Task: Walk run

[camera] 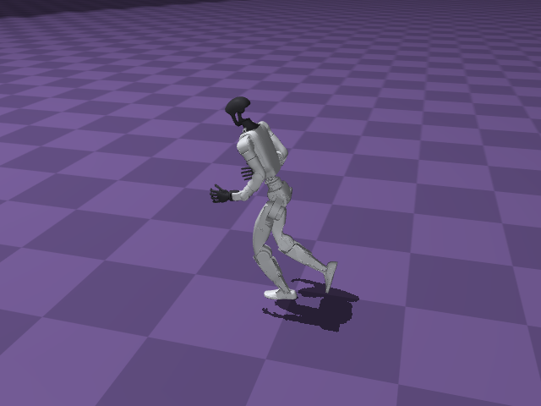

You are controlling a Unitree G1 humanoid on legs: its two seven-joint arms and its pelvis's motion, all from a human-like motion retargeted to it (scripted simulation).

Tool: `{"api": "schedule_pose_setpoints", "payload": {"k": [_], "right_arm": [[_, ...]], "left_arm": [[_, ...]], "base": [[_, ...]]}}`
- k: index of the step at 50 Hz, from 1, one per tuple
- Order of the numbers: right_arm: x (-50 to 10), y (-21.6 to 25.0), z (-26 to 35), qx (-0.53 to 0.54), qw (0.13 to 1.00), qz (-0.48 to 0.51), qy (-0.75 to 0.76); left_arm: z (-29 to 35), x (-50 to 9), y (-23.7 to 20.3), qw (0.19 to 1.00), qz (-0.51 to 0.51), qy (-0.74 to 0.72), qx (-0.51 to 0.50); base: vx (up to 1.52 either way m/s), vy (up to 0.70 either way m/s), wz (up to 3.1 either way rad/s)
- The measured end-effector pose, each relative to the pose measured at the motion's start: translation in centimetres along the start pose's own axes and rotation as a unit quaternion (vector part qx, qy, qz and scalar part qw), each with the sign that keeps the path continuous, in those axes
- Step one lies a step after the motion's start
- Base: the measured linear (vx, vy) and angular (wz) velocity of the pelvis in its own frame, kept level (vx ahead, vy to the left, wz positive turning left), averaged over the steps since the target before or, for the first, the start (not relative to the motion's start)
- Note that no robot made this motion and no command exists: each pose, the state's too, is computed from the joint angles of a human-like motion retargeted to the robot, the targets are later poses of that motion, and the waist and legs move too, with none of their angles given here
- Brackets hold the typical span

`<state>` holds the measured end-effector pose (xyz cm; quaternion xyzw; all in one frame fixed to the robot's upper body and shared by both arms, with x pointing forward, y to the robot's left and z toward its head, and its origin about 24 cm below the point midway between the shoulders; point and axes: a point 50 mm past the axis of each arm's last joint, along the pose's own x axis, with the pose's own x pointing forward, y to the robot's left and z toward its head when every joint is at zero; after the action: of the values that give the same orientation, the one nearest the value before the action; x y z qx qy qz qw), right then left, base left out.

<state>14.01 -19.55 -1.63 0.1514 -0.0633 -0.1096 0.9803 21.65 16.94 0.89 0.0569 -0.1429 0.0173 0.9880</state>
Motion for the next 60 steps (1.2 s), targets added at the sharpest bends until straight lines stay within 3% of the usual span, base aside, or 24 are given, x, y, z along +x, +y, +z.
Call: {"api": "schedule_pose_setpoints", "payload": {"k": [5, 9, 15, 20, 22, 27, 32, 38, 42, 45, 52, 60], "right_arm": [[-3.4, -3.0, 0.9, -0.002, 0.996, -0.086, -0.004], [-4.0, -4.9, 1.7, -0.043, 0.994, -0.097, 0.001], [-0.8, -4.8, 3.4, -0.127, 0.988, -0.073, -0.043], [2.1, -3.9, 6.1, -0.124, 0.983, -0.050, -0.124], [3.6, -3.6, 7.0, -0.114, 0.982, -0.029, -0.148], [4.2, -4.4, 7.8, -0.131, 0.977, -0.038, -0.162], [2.8, -4.1, 5.9, -0.108, 0.986, -0.045, -0.120], [2.4, -0.4, 1.8, -0.041, 0.998, 0.021, -0.041], [-2.5, -2.2, -0.6, -0.011, 0.999, -0.007, 0.053], [-6.1, -4.9, -0.6, -0.034, 0.993, -0.038, 0.104], [-7.7, -8.7, 1.6, -0.123, 0.983, -0.089, 0.103], [0.2, -5.4, 5.5, -0.157, 0.986, -0.022, -0.050]], "left_arm": [[4.9, 5.9, -1.9, 0.986, -0.085, -0.142, 0.008], [4.7, 4.6, -1.0, 0.988, -0.078, -0.130, 0.019], [0.4, -3.6, -0.4, 0.998, -0.037, 0.031, -0.032], [-4.4, -14.8, 1.6, 0.965, -0.072, 0.248, 0.054], [-5.3, -18.7, 0.9, 0.944, -0.061, 0.323, 0.027], [-4.8, -22.7, 2.5, 0.928, 0.009, 0.372, -0.018], [-4.3, -19.2, 3.3, 0.950, 0.069, 0.304, 0.014], [-2.0, -5.8, 3.9, 0.992, 0.045, 0.094, 0.067], [2.1, 2.8, 2.6, 0.997, -0.004, -0.067, 0.046], [5.3, 5.4, -0.7, 0.986, -0.048, -0.154, -0.029], [6.4, 3.1, -1.0, 0.985, -0.088, -0.147, -0.014], [1.7, -3.2, 0.3, 0.996, -0.088, 0.002, -0.017]], "base": [[1.72, -0.45, 1.20], [1.87, -0.53, 1.46], [2.08, -0.72, -0.65], [2.34, -0.82, -0.84], [2.08, -0.52, -1.46], [2.35, -0.33, -1.12], [2.48, -0.38, -0.27], [2.63, -0.62, 1.25], [2.77, -0.56, 1.36], [2.48, -0.61, 0.41], [2.43, -0.43, 0.67], [2.35, -1.02, -0.17]]}}
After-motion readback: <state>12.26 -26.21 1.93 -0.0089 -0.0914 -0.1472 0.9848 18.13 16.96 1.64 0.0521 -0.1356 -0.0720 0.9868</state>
